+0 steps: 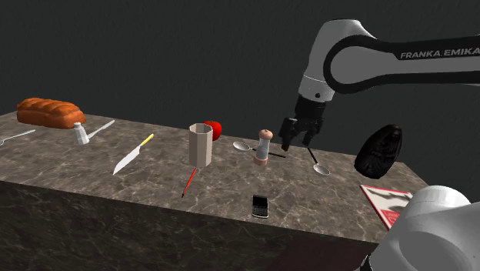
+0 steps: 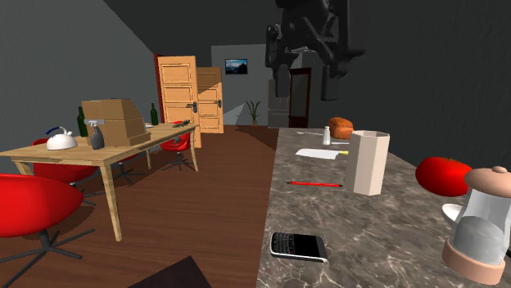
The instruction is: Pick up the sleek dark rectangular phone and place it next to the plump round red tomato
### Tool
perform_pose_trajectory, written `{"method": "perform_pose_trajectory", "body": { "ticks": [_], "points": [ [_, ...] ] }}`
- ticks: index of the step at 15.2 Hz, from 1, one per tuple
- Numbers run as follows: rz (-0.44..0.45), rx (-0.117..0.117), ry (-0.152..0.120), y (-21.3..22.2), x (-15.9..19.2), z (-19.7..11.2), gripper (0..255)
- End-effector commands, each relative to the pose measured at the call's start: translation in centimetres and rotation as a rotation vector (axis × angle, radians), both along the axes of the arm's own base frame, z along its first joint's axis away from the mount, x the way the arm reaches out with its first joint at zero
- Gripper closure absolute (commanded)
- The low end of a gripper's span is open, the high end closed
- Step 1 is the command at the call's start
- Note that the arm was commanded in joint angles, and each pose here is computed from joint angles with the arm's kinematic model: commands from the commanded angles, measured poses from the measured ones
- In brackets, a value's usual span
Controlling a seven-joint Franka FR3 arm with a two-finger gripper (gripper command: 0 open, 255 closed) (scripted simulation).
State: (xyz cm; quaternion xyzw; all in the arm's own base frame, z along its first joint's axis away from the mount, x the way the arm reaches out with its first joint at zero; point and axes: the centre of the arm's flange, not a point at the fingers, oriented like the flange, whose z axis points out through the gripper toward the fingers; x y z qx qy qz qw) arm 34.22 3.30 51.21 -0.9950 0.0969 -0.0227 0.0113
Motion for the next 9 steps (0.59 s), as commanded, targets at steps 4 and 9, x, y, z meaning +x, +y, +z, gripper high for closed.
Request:
{"method": "perform_pose_trajectory", "body": {
  "ticks": [4,9],
  "points": [
    [-0.126,0.015,0.012,0.6,1.6,-6.5,0],
    [-0.25,0.03,0.025,1.1,3.3,-12.9,0]
  ]
}}
